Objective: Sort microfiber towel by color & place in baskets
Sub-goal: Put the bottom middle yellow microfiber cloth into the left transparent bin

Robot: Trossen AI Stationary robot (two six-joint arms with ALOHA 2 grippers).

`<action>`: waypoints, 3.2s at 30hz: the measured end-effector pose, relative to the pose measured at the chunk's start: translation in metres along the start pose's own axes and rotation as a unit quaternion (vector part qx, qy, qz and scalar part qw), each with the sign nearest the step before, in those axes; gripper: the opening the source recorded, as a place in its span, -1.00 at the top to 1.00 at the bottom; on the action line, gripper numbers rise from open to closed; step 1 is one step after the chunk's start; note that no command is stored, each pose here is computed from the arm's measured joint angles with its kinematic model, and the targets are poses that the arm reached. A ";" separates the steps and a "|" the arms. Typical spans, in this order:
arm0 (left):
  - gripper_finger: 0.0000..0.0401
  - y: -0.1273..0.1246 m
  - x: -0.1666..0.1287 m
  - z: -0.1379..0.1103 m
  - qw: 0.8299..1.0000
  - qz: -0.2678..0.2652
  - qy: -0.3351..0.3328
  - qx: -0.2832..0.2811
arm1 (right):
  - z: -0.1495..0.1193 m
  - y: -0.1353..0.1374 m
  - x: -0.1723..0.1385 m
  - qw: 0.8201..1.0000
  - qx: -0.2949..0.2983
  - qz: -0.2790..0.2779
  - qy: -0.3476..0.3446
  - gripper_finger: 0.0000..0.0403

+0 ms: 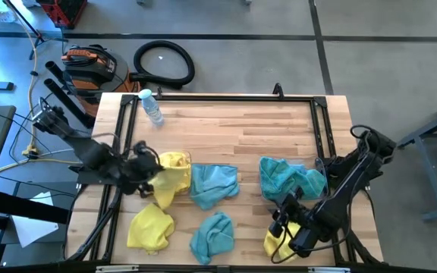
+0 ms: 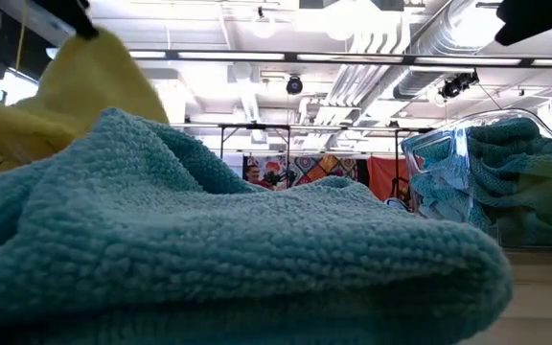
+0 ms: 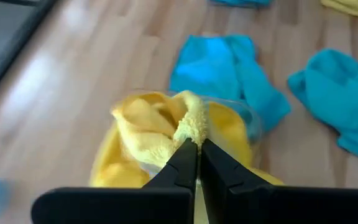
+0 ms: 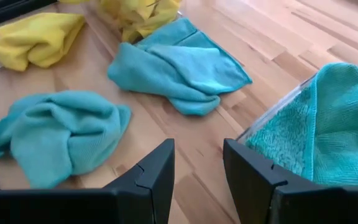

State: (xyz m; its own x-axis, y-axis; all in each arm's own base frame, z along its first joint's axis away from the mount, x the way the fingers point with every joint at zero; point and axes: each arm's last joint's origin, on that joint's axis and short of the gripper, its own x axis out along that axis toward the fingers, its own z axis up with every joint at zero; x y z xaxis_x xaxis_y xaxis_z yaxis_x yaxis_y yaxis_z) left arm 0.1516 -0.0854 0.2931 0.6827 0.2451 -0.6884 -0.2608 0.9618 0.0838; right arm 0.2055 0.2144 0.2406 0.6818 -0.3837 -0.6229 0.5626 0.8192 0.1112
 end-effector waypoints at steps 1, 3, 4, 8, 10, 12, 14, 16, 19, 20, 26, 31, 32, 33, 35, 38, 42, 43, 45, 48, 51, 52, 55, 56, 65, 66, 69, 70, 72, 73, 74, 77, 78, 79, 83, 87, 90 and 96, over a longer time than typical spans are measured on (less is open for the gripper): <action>1.00 -0.004 0.009 -0.005 1.000 -0.008 -0.001 0.001 | 0.001 0.000 0.001 1.000 0.001 -0.002 0.000 0.34; 1.00 -0.008 0.027 -0.017 1.000 -0.010 0.007 0.006 | 0.003 -0.001 0.004 1.000 0.004 -0.006 -0.002 0.34; 1.00 -0.009 0.035 -0.023 1.000 -0.010 0.013 0.005 | 0.004 -0.001 0.005 1.000 0.005 -0.008 -0.003 0.34; 1.00 -0.008 0.066 -0.047 0.999 -0.002 0.050 -0.020 | 0.008 -0.002 0.009 1.000 0.012 -0.015 -0.008 0.34; 1.00 -0.005 0.077 -0.059 0.997 0.003 0.075 -0.032 | 0.009 -0.002 0.010 1.000 0.015 -0.016 -0.008 0.34; 1.00 -0.004 0.087 -0.067 0.995 0.005 0.086 -0.045 | 0.010 -0.002 0.011 1.000 0.017 -0.018 -0.009 0.34; 1.00 -0.002 0.095 -0.075 0.995 0.010 0.088 -0.051 | 0.010 -0.002 0.012 1.000 0.018 -0.019 -0.009 0.34; 1.00 -0.002 0.102 -0.081 0.995 0.010 0.084 -0.053 | 0.010 -0.002 0.012 1.000 0.018 -0.019 -0.009 0.34; 1.00 -0.002 0.108 -0.087 0.995 0.008 0.081 -0.051 | 0.010 -0.002 0.012 1.000 0.019 -0.018 -0.008 0.34; 1.00 -0.001 0.110 -0.089 0.995 0.010 0.082 -0.051 | 0.010 -0.002 0.012 1.000 0.020 -0.017 -0.008 0.34; 0.91 -0.001 0.112 -0.090 0.994 0.008 0.091 -0.062 | 0.010 -0.001 0.012 1.000 0.022 -0.016 -0.008 0.34; 0.72 0.000 0.106 -0.082 0.996 -0.007 0.082 -0.046 | 0.010 -0.001 0.012 1.000 0.022 -0.015 -0.008 0.34; 0.69 -0.001 0.103 -0.079 0.996 -0.012 0.079 -0.042 | 0.010 -0.001 0.012 1.000 0.022 -0.015 -0.008 0.34; 0.65 -0.001 0.101 -0.075 0.996 -0.015 0.074 -0.038 | 0.010 -0.001 0.012 1.000 0.022 -0.015 -0.008 0.34; 0.59 -0.001 0.094 -0.068 0.997 -0.020 0.068 -0.029 | 0.010 -0.001 0.012 1.000 0.023 -0.015 -0.008 0.34; 0.55 0.001 0.083 -0.056 0.997 -0.021 0.068 -0.013 | 0.010 -0.001 0.012 1.000 0.023 -0.014 -0.008 0.34; 0.54 0.004 0.065 -0.039 0.998 -0.024 0.059 -0.010 | 0.010 -0.001 0.012 1.000 0.023 -0.014 -0.008 0.34; 0.54 0.005 0.060 -0.035 0.998 -0.027 0.056 -0.013 | 0.010 -0.001 0.012 1.000 0.023 -0.014 -0.008 0.34; 0.54 0.006 0.051 -0.027 0.998 -0.043 0.048 -0.022 | 0.010 -0.001 0.012 1.000 0.023 -0.014 -0.008 0.34; 0.54 0.005 0.042 -0.018 0.994 -0.087 0.038 -0.050 | 0.010 -0.001 0.012 1.000 0.023 -0.014 -0.008 0.34; 0.54 -0.001 0.038 -0.017 0.988 -0.139 0.039 -0.062 | 0.010 -0.001 0.012 1.000 0.023 -0.014 -0.008 0.34; 0.54 -0.004 0.038 -0.019 0.986 -0.153 0.042 -0.058 | 0.010 -0.001 0.012 1.000 0.023 -0.014 -0.008 0.34; 0.54 -0.015 0.045 -0.029 0.981 -0.178 0.061 -0.039 | 0.011 -0.001 0.012 1.000 0.023 -0.014 -0.008 0.34; 0.54 -0.018 0.049 -0.034 0.980 -0.184 0.071 -0.035 | 0.011 -0.001 0.012 1.000 0.023 -0.014 -0.008 0.34; 0.54 -0.017 0.074 -0.061 0.983 -0.114 0.125 -0.068 | 0.011 -0.001 0.012 1.000 0.023 -0.014 -0.008 0.34; 0.54 -0.016 0.075 -0.062 0.983 -0.110 0.126 -0.070 | 0.011 -0.001 0.012 1.000 0.023 -0.014 -0.008 0.34; 0.54 -0.014 0.077 -0.062 0.984 -0.103 0.128 -0.073 | 0.011 -0.001 0.012 1.000 0.025 -0.013 -0.008 0.34; 0.54 -0.013 0.077 -0.062 0.984 -0.102 0.128 -0.075 | 0.011 -0.001 0.012 1.000 0.026 -0.012 -0.009 0.34; 0.54 -0.012 0.078 -0.062 0.983 -0.103 0.130 -0.078 | 0.011 -0.001 0.012 1.000 0.026 -0.012 -0.009 0.34; 0.54 -0.012 0.078 -0.062 0.982 -0.106 0.132 -0.079 | 0.011 -0.001 0.012 1.000 0.026 -0.012 -0.009 0.34; 0.54 -0.013 0.078 -0.061 0.982 -0.109 0.134 -0.080 | 0.011 -0.001 0.012 1.000 0.026 -0.012 -0.009 0.34; 0.54 -0.014 0.077 -0.061 0.979 -0.123 0.139 -0.083 | 0.011 -0.001 0.012 1.000 0.026 -0.012 -0.009 0.34; 0.54 -0.014 0.077 -0.061 0.978 -0.127 0.143 -0.084 | 0.011 -0.001 0.012 1.000 0.026 -0.012 -0.009 0.34; 0.54 -0.015 0.077 -0.062 0.977 -0.130 0.147 -0.087 | 0.011 -0.001 0.012 1.000 0.026 -0.012 -0.009 0.34; 0.54 -0.016 0.079 -0.062 0.976 -0.131 0.152 -0.090 | 0.011 -0.001 0.012 1.000 0.026 -0.012 -0.009 0.34; 0.54 -0.015 0.076 -0.061 0.976 -0.138 0.145 -0.091 | 0.011 -0.001 0.012 1.000 0.026 -0.012 -0.009 0.34; 0.54 -0.013 0.071 -0.057 0.975 -0.154 0.126 -0.096 | 0.011 -0.001 0.012 1.000 0.026 -0.012 -0.009 0.34; 0.54 -0.006 0.059 -0.053 0.976 -0.168 0.096 -0.102 | 0.011 -0.001 0.012 1.000 0.026 -0.012 -0.009 0.34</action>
State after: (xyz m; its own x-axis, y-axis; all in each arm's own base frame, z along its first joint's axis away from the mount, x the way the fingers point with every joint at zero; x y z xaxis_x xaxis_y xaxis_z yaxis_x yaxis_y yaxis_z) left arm 0.1574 -0.0831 0.2137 0.6175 -0.1254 -0.7765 -0.1889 0.9346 -0.3013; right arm 0.2182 0.2048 0.2415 0.6756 -0.4105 -0.6124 0.6018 0.7869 0.1364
